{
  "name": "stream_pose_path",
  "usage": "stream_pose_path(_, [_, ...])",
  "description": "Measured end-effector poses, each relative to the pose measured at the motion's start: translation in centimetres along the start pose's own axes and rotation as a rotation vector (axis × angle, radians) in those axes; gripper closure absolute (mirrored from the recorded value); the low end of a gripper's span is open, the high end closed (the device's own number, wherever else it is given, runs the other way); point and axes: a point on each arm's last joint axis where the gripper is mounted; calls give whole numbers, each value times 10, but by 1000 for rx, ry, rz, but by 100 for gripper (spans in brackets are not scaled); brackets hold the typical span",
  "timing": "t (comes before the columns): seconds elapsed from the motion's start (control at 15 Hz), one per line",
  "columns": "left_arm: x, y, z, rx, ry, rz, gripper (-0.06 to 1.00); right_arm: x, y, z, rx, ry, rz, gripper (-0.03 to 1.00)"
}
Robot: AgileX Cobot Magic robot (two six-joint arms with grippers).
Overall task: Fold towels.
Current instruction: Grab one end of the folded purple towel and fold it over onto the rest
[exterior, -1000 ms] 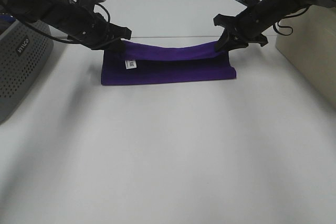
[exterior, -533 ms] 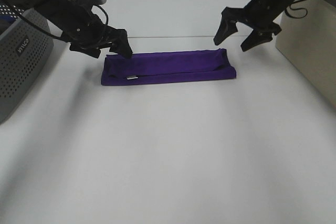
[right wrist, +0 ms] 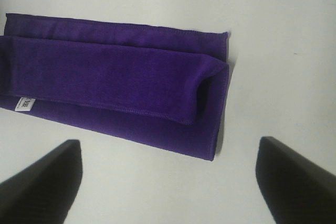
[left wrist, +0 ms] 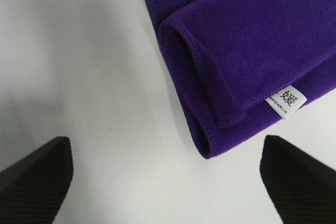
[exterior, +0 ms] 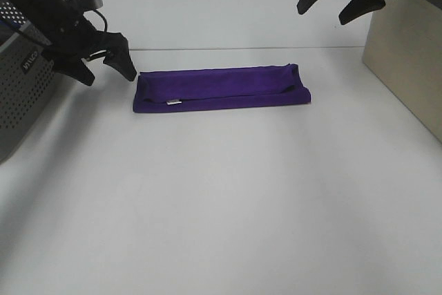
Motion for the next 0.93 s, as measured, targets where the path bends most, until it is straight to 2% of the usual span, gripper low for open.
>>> stream_pose_path(0.2, [-29,-1,14,26,-87,37,6,9,2,3,-5,-3,-17,11])
stream_pose_path(0.47, [-41,1,13,59,-161,44,6,10,2,3,-18,-4,-18,11])
stream_pose_path(0.6, [-51,-1,0,53,-195,57,6,10,2,3,-17,-6,-18,11])
stream_pose_path(0.73, [-64,-5,-22,18,-219,76,6,10,2,3,-17,-10,-16,11])
stream_pose_path(0.93, [-81,-7,-51,14,-251,77,9,10,2,2,-16,-12,-14,11])
Point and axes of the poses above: a point on each arm's last joint axis where the gripper is mounted, x pointing back along that axis away from the gripper, z along the wrist's bending axis when the last joint is at zero, y = z × x, and after that the axes turned 10 degrees about x, right-handed
